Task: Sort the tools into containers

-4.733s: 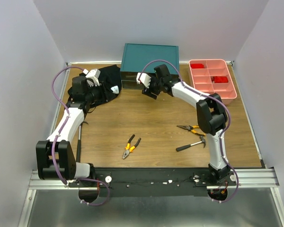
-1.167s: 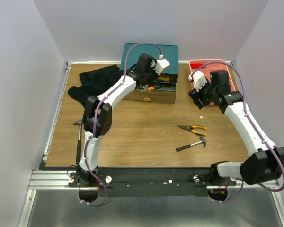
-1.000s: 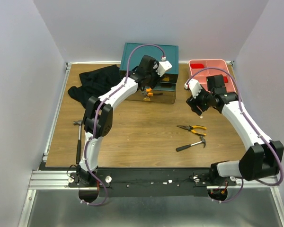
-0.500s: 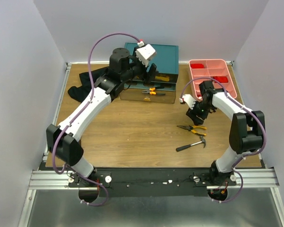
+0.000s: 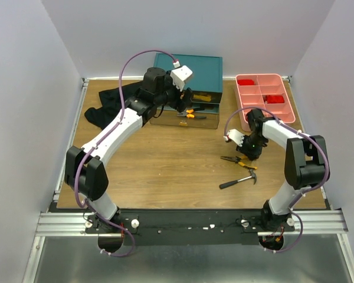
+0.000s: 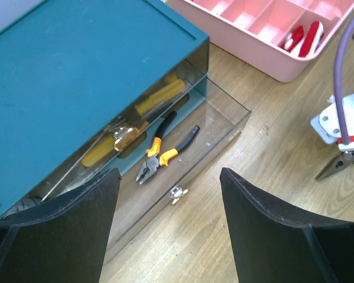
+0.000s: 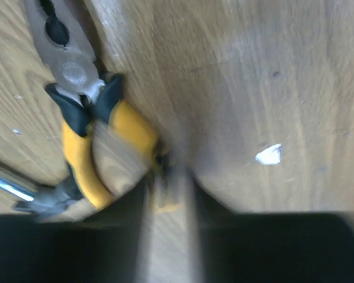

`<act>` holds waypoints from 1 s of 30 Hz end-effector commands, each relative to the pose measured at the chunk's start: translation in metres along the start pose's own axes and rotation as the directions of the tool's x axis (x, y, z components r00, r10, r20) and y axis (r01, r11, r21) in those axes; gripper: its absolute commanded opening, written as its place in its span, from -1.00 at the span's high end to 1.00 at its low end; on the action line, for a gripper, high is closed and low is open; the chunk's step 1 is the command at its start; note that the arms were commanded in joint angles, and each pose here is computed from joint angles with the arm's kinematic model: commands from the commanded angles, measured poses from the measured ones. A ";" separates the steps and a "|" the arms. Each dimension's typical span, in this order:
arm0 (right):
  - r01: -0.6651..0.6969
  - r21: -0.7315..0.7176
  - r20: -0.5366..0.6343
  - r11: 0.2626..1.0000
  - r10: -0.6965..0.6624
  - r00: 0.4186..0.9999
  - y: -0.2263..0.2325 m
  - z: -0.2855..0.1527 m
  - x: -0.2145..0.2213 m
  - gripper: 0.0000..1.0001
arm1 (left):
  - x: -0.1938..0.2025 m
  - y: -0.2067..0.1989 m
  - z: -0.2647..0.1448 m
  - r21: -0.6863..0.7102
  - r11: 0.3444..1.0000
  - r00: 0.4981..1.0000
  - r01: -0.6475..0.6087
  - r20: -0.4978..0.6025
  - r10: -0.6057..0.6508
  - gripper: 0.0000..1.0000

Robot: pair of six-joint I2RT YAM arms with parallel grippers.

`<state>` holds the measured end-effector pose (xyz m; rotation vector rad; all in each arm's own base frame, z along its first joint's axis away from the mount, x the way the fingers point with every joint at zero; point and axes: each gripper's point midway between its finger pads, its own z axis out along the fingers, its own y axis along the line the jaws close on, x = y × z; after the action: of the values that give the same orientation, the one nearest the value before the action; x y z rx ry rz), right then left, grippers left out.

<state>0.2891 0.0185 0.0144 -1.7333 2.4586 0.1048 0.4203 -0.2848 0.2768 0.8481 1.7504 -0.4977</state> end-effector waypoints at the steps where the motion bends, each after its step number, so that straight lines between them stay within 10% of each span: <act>1: 0.001 0.046 0.015 0.999 -0.001 1.000 -0.017 -0.002 -0.005 0.77 | -0.024 0.035 -0.016 -0.096 0.993 0.996 0.062 0.068 -0.056 -0.57; 13: -0.009 0.458 0.451 0.889 -0.224 0.864 -0.116 -0.185 -0.208 0.99 | 0.007 0.140 -0.075 -0.388 0.844 0.928 0.372 0.184 -0.324 -0.58; 30: 0.258 0.717 0.154 0.648 -0.507 0.848 -0.159 -0.135 -0.290 0.99 | 0.038 0.122 -0.120 -0.436 0.813 0.923 0.385 0.182 -0.339 -0.58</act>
<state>0.5018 0.2170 0.1765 -1.6672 1.6485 -0.2359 0.4279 -0.1208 0.2890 0.1724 1.8548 -0.3670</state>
